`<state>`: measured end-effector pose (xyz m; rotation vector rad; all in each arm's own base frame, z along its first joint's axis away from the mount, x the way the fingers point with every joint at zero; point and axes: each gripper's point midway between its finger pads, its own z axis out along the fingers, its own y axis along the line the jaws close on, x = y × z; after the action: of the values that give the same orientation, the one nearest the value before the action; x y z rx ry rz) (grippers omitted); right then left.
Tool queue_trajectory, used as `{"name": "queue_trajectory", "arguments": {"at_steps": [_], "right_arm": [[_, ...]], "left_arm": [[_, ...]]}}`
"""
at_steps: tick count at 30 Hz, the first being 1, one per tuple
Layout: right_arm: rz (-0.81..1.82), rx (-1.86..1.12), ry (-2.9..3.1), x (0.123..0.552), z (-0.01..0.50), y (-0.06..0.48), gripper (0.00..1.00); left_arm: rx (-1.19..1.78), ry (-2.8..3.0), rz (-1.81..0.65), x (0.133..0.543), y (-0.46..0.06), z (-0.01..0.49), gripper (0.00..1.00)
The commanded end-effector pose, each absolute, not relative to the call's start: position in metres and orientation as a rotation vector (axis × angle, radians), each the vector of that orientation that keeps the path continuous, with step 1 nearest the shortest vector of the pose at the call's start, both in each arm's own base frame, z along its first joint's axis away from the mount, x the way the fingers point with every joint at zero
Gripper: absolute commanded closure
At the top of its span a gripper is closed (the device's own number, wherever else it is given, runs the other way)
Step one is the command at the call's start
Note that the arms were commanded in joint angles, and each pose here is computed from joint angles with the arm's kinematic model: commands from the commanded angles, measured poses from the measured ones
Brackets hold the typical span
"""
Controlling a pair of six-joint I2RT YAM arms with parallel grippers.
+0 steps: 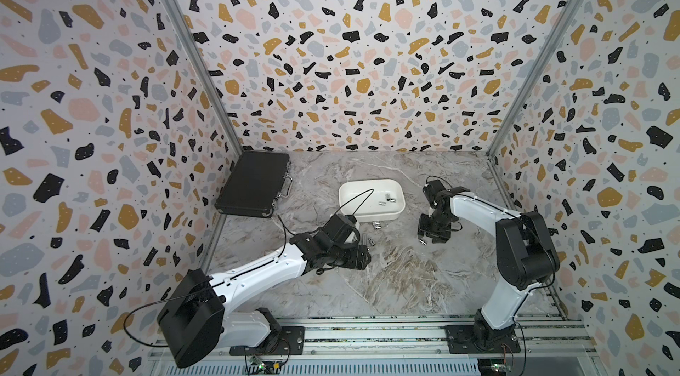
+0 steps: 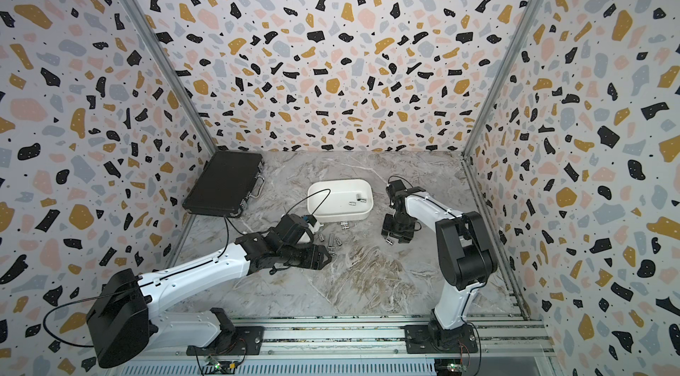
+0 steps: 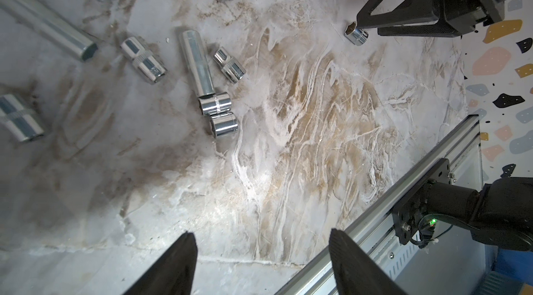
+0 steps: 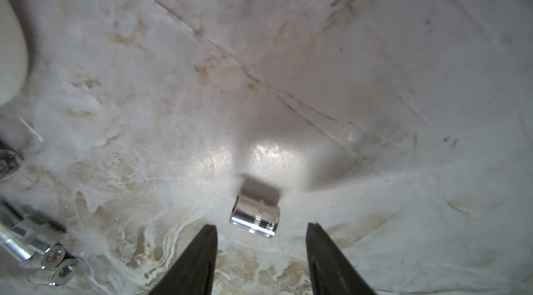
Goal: Put the socket on the desktop into the storage box
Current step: Pick up the socket head at the center of the board.
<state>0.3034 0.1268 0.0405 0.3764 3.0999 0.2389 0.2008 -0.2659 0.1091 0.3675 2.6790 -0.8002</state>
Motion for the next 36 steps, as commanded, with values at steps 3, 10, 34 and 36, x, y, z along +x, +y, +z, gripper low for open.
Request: {"name": "queue_trajectory", "arguments": {"at_steps": [3,10,34,36], "right_arm": [[0.216,0.427,3.070,0.313,0.045,0.125,0.45],[0.207,0.458,3.077,0.313,0.038,0.125,0.47],[0.190,0.460,3.114,0.302,0.021,0.139,0.53],[0.187,0.458,3.116,0.301,0.020,0.140,0.55]], "left_arm": [[0.383,2.639,-0.805,0.205,-0.270,0.116,0.24],[0.372,2.643,-0.800,0.205,-0.268,0.113,0.24],[0.351,2.645,-0.792,0.203,-0.263,0.108,0.24],[0.349,2.640,-0.793,0.203,-0.263,0.109,0.24]]}}
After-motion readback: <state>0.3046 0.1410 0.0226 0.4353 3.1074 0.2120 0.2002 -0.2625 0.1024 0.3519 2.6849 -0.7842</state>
